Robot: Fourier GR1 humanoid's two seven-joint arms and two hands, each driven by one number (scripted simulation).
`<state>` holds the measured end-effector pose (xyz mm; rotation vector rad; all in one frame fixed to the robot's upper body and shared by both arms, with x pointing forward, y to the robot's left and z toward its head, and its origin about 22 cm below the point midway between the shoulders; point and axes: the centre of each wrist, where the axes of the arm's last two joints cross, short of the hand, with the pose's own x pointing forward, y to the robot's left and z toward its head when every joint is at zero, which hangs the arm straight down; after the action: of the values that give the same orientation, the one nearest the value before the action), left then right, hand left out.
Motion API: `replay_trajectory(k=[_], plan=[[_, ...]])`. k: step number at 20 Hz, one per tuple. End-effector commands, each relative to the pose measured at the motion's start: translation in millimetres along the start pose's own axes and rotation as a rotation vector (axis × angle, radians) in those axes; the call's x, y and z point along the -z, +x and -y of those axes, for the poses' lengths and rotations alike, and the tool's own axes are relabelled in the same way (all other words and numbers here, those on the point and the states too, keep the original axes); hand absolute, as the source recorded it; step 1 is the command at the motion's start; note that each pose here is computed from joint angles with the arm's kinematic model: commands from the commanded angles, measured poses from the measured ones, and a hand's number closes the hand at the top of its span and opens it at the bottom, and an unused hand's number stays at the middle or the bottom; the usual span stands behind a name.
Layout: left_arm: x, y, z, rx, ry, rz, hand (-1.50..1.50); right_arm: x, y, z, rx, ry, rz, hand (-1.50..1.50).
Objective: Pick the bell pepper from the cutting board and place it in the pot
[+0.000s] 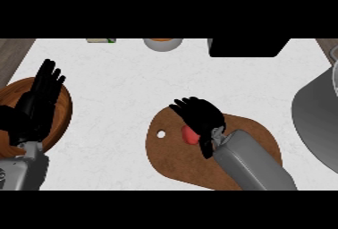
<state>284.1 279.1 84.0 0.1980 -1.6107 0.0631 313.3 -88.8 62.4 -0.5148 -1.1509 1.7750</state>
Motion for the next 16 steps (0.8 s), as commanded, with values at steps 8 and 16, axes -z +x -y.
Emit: replay_trajectory(k=[8, 16], plan=[[-3, -18, 6, 0.001, -0.008, -0.014, 0.00, 21, 7, -26, -0.101, 0.006, 0.129, 1.50], [-4, 1, -2, 0.007, -0.001, -0.003, 0.00, 17, -14, -38, -0.145, 0.027, 0.142, 1.50]])
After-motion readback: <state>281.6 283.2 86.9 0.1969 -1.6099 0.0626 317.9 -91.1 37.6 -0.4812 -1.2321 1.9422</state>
